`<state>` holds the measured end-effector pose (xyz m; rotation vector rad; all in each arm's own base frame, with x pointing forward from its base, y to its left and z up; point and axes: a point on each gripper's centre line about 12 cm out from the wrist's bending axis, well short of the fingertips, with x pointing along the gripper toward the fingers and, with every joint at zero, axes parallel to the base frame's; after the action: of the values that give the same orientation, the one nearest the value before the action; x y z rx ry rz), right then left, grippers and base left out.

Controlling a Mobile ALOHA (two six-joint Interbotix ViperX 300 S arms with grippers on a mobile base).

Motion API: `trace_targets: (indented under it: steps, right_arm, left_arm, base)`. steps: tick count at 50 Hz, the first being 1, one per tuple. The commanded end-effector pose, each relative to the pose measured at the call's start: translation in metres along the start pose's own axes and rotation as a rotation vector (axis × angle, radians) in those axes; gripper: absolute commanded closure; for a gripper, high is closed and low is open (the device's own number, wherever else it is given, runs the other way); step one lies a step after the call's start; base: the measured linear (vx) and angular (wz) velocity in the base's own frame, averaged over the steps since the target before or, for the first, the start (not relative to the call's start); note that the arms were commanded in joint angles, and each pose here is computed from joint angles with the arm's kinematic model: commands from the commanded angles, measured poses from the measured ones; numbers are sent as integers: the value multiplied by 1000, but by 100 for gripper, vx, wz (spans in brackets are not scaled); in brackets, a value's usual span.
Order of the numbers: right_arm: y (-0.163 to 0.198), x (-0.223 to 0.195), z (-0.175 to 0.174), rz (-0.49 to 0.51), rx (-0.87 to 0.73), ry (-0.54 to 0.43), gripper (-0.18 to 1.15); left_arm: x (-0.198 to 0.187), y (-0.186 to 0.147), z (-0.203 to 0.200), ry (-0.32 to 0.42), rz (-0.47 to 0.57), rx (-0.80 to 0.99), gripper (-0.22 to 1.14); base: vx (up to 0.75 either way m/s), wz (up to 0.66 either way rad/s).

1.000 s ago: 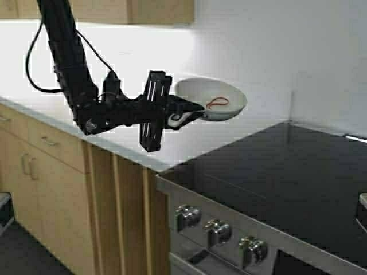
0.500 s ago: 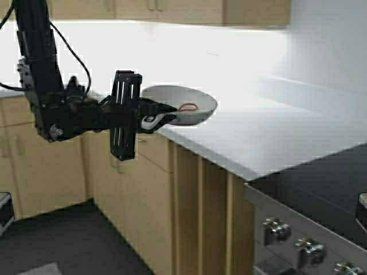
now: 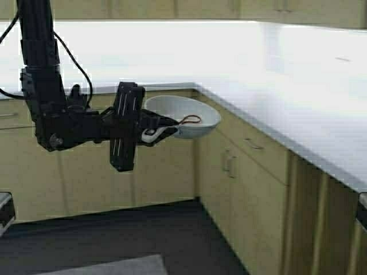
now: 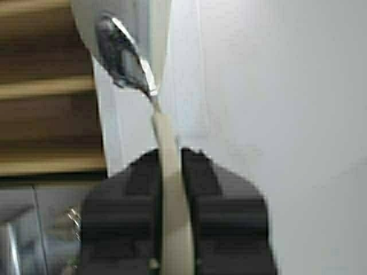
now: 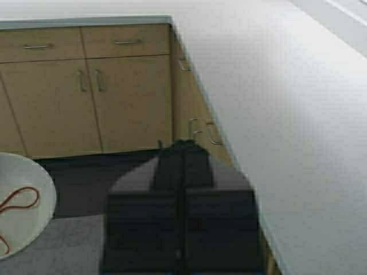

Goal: Wash the pan

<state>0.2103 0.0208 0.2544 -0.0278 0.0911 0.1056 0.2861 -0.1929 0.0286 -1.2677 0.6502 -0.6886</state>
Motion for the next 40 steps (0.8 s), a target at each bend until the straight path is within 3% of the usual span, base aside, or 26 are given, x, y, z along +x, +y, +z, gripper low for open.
trace_targets:
  steps: [1,40]
  right_arm:
    - [1,2,6,4,0,-20,91]
    - [4,2,2,19,2,-29,91]
  left_arm:
    - [5,-12,6,-14,-53,23,89]
    - [28,-21,18,-24,-123,19,89]
  base:
    - [12,66]
    - [13,74]
